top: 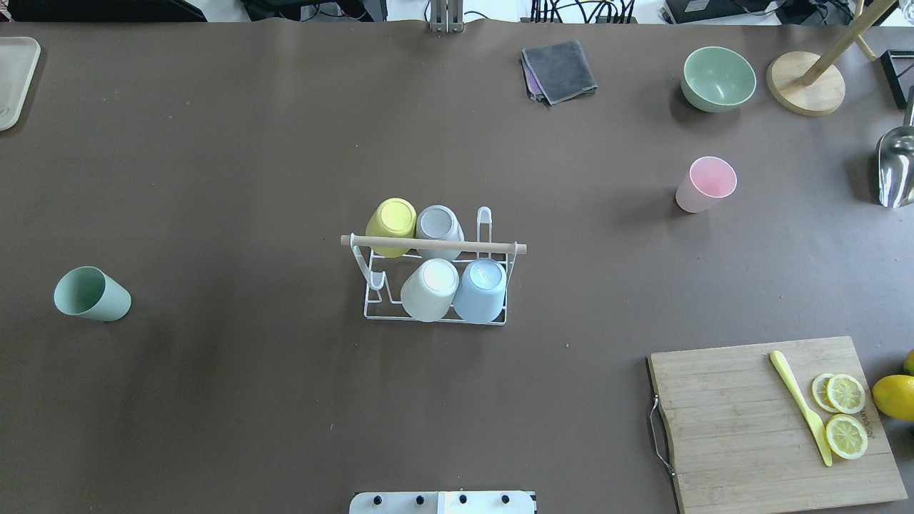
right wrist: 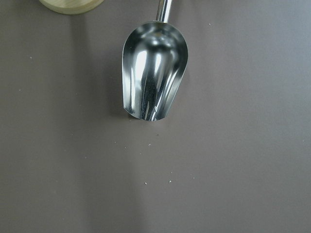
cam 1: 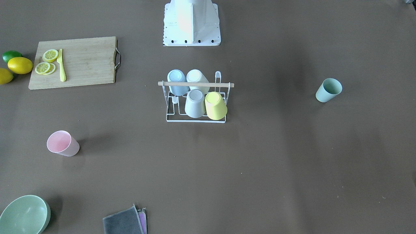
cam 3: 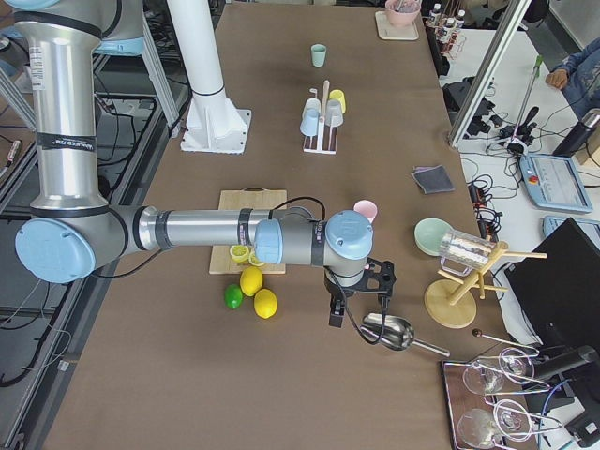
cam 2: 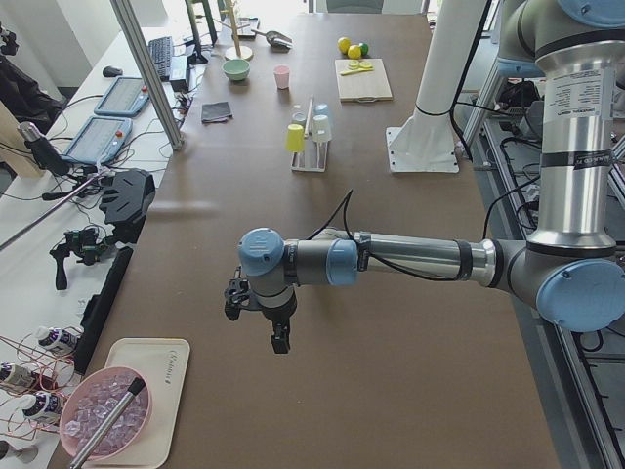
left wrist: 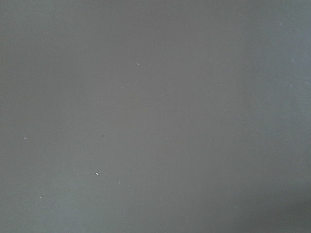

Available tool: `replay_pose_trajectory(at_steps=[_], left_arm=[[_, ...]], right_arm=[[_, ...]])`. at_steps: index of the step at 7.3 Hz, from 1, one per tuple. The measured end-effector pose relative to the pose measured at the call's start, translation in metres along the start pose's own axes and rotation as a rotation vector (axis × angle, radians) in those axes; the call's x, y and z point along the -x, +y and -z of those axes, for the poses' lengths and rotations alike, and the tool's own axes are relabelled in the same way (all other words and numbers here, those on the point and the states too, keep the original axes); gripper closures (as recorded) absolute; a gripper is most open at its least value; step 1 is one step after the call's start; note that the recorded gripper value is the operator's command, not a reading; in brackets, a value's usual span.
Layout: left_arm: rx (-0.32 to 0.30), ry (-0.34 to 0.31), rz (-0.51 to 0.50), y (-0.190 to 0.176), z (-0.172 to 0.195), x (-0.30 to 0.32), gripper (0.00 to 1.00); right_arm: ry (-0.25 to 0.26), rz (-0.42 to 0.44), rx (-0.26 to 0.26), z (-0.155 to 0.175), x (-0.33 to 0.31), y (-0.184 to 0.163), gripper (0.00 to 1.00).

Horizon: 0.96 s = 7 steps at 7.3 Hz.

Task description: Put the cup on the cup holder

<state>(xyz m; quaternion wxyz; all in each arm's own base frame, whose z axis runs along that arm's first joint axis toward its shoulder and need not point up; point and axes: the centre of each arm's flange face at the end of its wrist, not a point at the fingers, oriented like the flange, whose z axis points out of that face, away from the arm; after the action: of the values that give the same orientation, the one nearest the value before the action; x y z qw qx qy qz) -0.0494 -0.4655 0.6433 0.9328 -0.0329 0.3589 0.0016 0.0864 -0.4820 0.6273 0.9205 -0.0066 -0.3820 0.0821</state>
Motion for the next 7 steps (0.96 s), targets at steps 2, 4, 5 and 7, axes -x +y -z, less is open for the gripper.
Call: replay_pose_trajectory(at_steps=[2,4,5,7], left_arm=[[0.0,0.0,-0.001,0.0,0.0,0.0,0.02],[-0.001,0.0,-0.002,0.0,0.0,0.0,0.02],[-0.001,0.0,-0.003,0.0,0.0,0.0,0.02],[-0.002,-0.001,-0.003,0.0,0.001,0.0,0.02]], right_arm=[[-0.003,-0.005,0.005,-0.002,-0.002,0.004,0.0],[0.005,0.007,0.016,-0.008,0.003,0.007,0.0],[0.016,0.033,0.042,-0.021,0.013,0.009,0.0],[0.02,0.071,0.049,-0.026,0.031,0.01,0.0]])
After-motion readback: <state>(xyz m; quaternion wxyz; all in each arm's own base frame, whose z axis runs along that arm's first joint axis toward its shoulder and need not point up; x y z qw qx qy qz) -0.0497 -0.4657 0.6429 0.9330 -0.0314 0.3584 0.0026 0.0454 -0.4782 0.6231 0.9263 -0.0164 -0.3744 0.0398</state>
